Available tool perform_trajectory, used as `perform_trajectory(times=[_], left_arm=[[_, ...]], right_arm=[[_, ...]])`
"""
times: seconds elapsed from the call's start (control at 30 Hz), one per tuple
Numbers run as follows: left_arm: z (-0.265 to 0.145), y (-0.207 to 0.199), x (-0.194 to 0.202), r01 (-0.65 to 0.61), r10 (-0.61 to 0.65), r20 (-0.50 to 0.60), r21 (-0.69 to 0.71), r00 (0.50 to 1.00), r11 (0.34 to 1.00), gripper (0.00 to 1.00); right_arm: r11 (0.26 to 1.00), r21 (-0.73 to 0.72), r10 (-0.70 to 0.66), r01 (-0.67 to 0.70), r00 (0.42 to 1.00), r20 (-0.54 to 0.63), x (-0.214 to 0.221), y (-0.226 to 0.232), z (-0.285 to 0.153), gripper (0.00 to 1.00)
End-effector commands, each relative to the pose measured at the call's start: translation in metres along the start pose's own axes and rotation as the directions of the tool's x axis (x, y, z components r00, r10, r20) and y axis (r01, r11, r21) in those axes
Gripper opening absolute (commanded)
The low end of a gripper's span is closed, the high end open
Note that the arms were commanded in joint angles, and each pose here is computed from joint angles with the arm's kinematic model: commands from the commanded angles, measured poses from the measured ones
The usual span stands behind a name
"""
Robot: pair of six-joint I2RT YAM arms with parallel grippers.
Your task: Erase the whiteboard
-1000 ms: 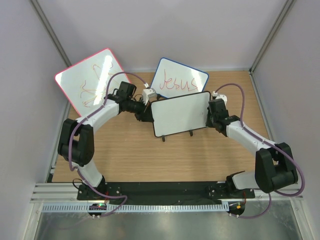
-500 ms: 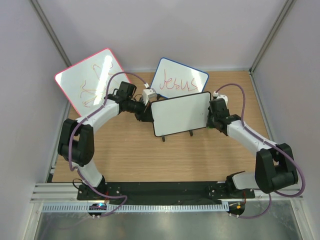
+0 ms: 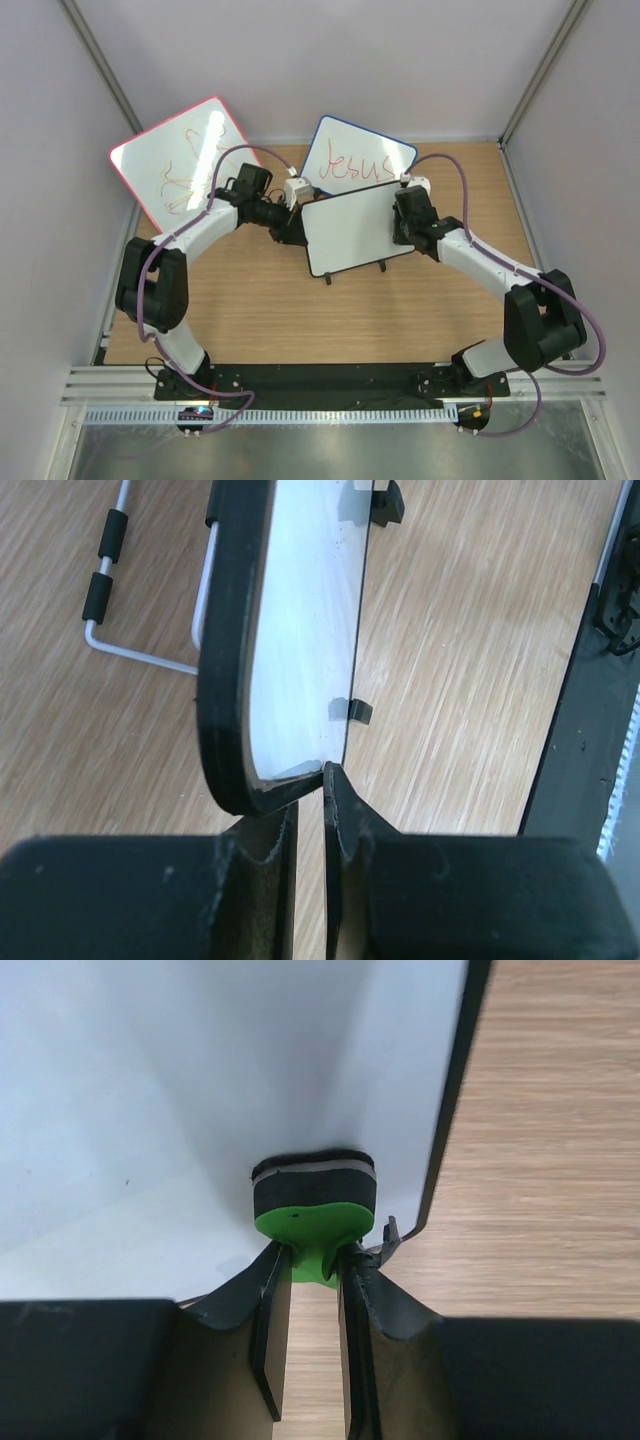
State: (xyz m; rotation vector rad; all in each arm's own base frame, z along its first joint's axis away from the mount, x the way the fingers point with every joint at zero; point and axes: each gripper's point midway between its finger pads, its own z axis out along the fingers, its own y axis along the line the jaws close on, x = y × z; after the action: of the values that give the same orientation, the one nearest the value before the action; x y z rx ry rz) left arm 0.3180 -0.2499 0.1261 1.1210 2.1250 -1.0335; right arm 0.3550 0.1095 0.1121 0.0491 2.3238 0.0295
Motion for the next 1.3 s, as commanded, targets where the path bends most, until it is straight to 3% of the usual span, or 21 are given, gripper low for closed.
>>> perform_trajectory(times=[0.0, 0.17, 0.43, 0.93, 1.13, 1.17, 1.27], left_arm=[[-0.005, 0.012, -0.016, -0.123, 0.124, 0.016, -0.065, 0.992, 0.99, 0.0], [-0.006, 0.012, -0.016, -0.121, 0.122, 0.015, -0.067, 0.992, 0.99, 0.0], [-0.005, 0.013, -0.015, -0.121, 0.122, 0.013, -0.068, 0.992, 0.99, 0.0], [-0.006, 0.015, -0.008, -0.121, 0.121, -0.009, -0.082, 0.993, 0.989, 0.0], [-0.006, 0.016, -0.006, -0.113, 0.112, -0.017, -0.086, 0.994, 0.99, 0.0], [-0.006, 0.016, -0.007, -0.111, 0.11, -0.016, -0.088, 0.994, 0.99, 0.0], [-0.005, 0.017, -0.007, -0.11, 0.109, -0.015, -0.087, 0.994, 0.99, 0.0]], right_arm=[[0.998, -0.07, -0.011, 0.011, 1.0, 0.009, 0.001, 0.031, 0.01, 0.01], [0.997, -0.069, 0.022, -0.017, 0.997, 0.076, -0.003, 0.028, 0.008, 0.01], [0.989, 0.118, 0.079, -0.088, 0.994, 0.079, -0.003, -0.053, 0.011, 0.01], [0.987, 0.123, 0.094, -0.107, 0.99, 0.106, -0.019, -0.072, -0.004, 0.01], [0.971, 0.106, 0.212, -0.217, 0.976, 0.054, -0.01, -0.109, -0.002, 0.01], [0.969, 0.101, 0.225, -0.226, 0.974, 0.022, -0.003, -0.112, 0.003, 0.19], [0.972, 0.097, 0.215, -0.214, 0.977, -0.008, 0.003, -0.11, 0.006, 0.28]])
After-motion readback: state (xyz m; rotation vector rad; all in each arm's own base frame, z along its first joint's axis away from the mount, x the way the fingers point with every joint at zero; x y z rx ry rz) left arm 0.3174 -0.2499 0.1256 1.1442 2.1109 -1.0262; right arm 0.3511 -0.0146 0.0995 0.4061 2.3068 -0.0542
